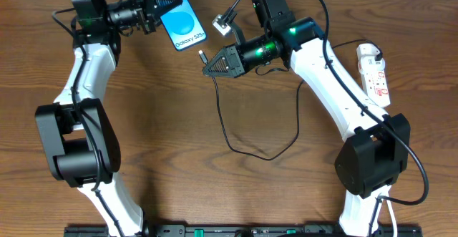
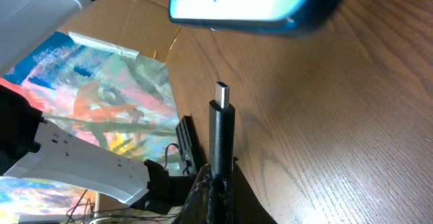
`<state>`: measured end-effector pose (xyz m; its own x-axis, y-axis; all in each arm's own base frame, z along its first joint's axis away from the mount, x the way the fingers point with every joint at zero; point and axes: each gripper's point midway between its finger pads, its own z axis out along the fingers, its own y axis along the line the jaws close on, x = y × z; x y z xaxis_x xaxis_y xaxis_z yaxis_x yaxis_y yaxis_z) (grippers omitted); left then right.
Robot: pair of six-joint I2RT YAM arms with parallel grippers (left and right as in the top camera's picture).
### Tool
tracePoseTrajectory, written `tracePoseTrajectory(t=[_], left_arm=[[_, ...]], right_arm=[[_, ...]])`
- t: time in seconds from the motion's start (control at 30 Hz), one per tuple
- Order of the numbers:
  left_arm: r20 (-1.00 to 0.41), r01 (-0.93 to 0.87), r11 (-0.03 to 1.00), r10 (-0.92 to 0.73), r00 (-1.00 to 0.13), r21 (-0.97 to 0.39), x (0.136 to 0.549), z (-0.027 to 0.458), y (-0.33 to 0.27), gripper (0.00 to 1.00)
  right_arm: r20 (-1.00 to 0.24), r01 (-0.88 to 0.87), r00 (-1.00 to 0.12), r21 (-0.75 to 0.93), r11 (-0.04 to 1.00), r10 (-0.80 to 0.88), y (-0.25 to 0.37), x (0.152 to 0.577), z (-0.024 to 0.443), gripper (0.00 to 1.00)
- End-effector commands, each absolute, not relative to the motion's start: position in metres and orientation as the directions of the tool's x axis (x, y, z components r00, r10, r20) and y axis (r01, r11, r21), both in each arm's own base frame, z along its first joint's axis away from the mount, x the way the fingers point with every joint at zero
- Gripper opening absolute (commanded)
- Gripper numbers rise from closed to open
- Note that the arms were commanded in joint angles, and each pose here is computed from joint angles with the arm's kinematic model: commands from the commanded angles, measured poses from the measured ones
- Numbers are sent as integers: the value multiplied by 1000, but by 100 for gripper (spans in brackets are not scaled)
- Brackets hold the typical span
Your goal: Plug charger to phone and switch on socket
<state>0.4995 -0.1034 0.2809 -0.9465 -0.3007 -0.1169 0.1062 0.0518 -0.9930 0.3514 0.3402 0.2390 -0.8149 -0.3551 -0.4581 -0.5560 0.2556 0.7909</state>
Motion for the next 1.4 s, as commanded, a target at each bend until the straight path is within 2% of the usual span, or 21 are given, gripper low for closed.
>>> tracePoseTrajectory(t=[0.0, 0.6, 0.97, 1.37], left_arm=[[-156, 145, 57, -299, -941, -988, 498, 296, -107, 7], [-177, 166, 60, -282, -943, -984, 496, 296, -115, 7], [-154, 145, 54, -284, -946, -988, 496, 296, -115, 7], [-231, 223, 59, -269, -935, -973, 494, 304, -124, 7]], right_arm=[[-495, -582, -793, 787, 202, -355, 340, 346, 254, 1], [-508, -584, -795, 790, 186, -332, 343, 351, 261, 1], [-479, -555, -820, 798, 234, -314, 340, 358, 257, 1], [-495, -562, -821, 788, 252, -285, 340, 368, 258, 1]])
